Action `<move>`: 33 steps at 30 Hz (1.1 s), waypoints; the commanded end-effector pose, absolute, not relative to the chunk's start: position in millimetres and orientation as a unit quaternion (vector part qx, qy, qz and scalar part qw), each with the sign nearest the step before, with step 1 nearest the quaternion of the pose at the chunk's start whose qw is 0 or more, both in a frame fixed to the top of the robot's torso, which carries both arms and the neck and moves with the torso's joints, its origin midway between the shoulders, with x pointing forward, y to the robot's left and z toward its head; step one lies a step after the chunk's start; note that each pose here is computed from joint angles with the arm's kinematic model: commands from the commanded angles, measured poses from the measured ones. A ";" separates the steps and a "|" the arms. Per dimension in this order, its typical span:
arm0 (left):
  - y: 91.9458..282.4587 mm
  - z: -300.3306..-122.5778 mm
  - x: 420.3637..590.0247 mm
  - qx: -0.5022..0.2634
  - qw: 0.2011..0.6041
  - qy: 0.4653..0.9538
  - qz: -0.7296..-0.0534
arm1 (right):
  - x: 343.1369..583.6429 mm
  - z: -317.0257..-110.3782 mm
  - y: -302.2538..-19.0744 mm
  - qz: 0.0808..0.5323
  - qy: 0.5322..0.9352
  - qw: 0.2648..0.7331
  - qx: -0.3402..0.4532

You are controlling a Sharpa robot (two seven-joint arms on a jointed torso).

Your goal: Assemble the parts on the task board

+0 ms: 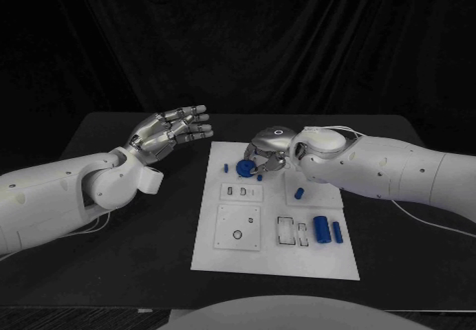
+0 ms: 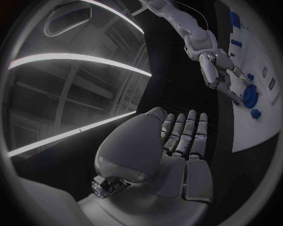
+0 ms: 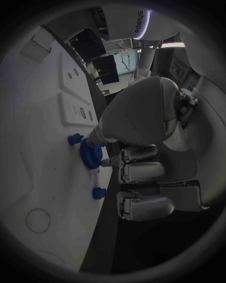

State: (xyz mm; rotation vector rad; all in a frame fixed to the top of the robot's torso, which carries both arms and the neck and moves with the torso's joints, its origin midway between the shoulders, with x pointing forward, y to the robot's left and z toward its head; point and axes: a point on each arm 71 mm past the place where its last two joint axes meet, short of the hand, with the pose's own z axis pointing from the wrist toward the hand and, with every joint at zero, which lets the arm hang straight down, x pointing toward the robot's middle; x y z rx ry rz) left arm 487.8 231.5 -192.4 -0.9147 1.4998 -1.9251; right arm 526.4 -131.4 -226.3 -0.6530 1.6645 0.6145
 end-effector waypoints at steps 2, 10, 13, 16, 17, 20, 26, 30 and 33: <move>230.0 -191.6 487.0 -0.336 0.258 0.550 -0.719 | 525.7 -227.9 -129.9 0.265 0.710 0.589 -0.282; 229.6 -191.7 487.0 -0.336 0.257 0.551 -0.719 | 525.1 -230.2 -127.2 0.269 0.706 0.591 -0.282; 229.6 -191.7 486.9 -0.336 0.257 0.551 -0.719 | 524.9 -230.6 -126.4 0.270 0.705 0.592 -0.282; 229.5 -191.8 486.9 -0.336 0.257 0.551 -0.719 | 524.8 -230.7 -125.8 0.271 0.703 0.594 -0.281; 229.5 -191.8 486.9 -0.336 0.256 0.551 -0.719 | 524.8 -230.7 -125.6 0.271 0.703 0.595 -0.281; 229.5 -191.8 486.9 -0.336 0.256 0.551 -0.719 | 524.8 -230.3 -125.3 0.272 0.700 0.598 -0.280; 230.2 -191.7 486.5 -0.336 0.257 0.551 -0.719 | 524.5 -228.7 -124.8 0.276 0.691 0.607 -0.279; 230.7 -191.7 486.4 -0.337 0.257 0.551 -0.719 | 523.6 -226.6 -124.1 0.285 0.680 0.615 -0.281; 230.8 -191.7 486.3 -0.337 0.257 0.552 -0.719 | 522.7 -225.3 -123.8 0.290 0.673 0.619 -0.282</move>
